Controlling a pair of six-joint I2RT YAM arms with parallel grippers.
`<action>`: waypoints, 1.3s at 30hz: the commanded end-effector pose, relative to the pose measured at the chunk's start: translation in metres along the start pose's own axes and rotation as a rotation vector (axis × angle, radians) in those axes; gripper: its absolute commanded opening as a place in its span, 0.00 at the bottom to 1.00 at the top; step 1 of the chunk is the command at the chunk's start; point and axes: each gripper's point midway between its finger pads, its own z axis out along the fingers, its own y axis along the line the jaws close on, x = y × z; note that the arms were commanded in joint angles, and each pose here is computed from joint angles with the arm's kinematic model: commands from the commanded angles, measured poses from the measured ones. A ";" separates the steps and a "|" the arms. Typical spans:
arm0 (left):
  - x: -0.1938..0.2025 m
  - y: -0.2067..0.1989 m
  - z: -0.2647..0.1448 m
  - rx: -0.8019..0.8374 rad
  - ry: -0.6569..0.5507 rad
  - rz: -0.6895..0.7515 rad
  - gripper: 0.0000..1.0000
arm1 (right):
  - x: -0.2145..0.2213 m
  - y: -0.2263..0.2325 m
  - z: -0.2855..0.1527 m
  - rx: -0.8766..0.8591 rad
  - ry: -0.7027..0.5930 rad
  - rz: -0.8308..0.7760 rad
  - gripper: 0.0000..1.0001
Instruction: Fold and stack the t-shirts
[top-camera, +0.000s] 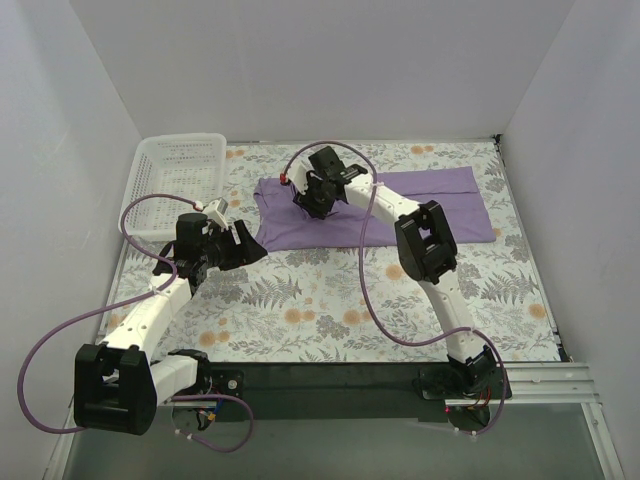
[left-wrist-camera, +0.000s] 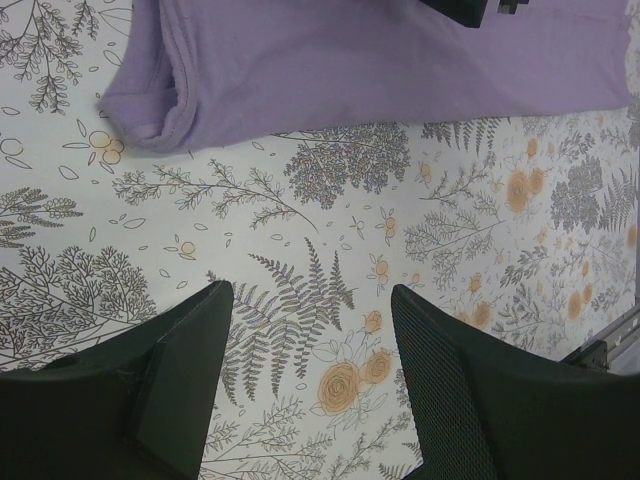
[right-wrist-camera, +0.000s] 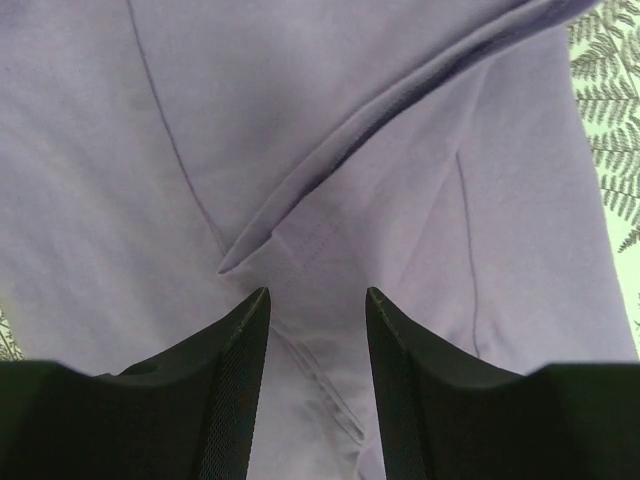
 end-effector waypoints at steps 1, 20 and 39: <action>-0.006 -0.001 -0.003 0.001 -0.021 0.025 0.63 | -0.019 0.003 -0.002 0.022 -0.028 -0.015 0.50; -0.006 -0.001 -0.002 0.003 -0.020 0.025 0.63 | -0.006 0.018 0.016 0.015 0.020 -0.025 0.49; -0.006 -0.002 -0.003 0.005 -0.021 0.025 0.63 | -0.028 -0.030 -0.013 0.167 -0.031 0.010 0.18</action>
